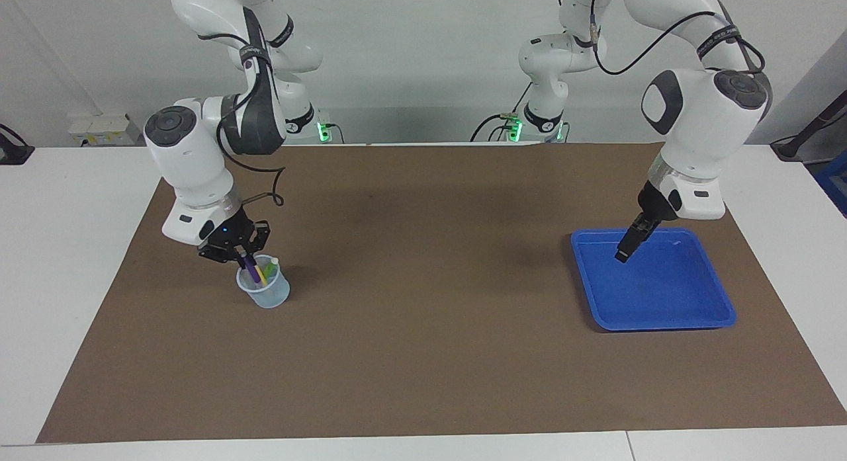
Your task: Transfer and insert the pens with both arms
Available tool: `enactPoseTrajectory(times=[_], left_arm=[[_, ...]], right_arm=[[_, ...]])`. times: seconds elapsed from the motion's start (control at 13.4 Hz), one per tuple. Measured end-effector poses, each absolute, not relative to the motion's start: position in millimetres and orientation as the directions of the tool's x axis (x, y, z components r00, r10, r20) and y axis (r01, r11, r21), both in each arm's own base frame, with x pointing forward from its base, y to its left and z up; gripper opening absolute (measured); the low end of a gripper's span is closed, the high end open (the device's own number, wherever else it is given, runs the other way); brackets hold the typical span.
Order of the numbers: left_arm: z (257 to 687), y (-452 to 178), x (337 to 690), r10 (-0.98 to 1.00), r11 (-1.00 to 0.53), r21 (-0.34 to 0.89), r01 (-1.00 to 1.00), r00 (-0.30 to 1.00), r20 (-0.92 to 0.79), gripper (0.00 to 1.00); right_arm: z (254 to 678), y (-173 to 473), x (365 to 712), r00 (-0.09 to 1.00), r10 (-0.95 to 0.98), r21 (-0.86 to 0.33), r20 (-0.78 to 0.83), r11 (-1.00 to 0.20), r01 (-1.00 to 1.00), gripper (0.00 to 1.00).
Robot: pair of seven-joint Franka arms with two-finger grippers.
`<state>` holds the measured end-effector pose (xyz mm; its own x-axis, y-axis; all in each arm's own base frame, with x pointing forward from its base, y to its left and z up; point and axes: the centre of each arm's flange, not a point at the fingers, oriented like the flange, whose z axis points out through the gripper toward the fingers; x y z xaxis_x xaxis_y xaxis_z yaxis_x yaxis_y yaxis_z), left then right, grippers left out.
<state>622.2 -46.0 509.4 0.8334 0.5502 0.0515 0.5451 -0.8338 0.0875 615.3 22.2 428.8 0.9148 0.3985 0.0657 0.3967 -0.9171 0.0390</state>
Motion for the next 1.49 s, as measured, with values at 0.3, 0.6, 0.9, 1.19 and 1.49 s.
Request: enactPoseTrajectory(times=[0.3,0.6,0.9,1.19,1.49], left_arm=[[516.8,-33.3,613.9,0.460,-0.887,0.051,0.459,0.887,0.030,1.00],[548.1,-35.1,590.1,0.396,-0.918,0.017,0.396,0.918,0.002,1.00],[572.0,-36.1,557.8,0.262,-0.965,-0.017,0.262,0.964,-0.052,1.00],[566.7,-37.8,551.8,0.250,-0.968,-0.023,0.249,0.966,-0.066,1.00],[574.5,-41.0,548.1,0.218,-0.976,-0.020,0.217,0.975,-0.055,1.00]], right_arm=[[430.8,17.5,614.9,0.918,0.391,0.038,0.062,-0.920,0.390,0.70],[464.0,7.1,608.2,0.927,0.374,0.033,0.037,-0.927,0.373,1.00],[513.1,-25.4,583.7,0.947,0.320,0.030,0.014,-0.947,0.319,1.00],[563.3,-38.3,551.6,0.962,0.273,0.026,0.014,-0.962,0.273,1.00],[602.3,-34.7,521.8,0.989,0.151,0.014,-0.009,-0.988,0.151,1.00]])
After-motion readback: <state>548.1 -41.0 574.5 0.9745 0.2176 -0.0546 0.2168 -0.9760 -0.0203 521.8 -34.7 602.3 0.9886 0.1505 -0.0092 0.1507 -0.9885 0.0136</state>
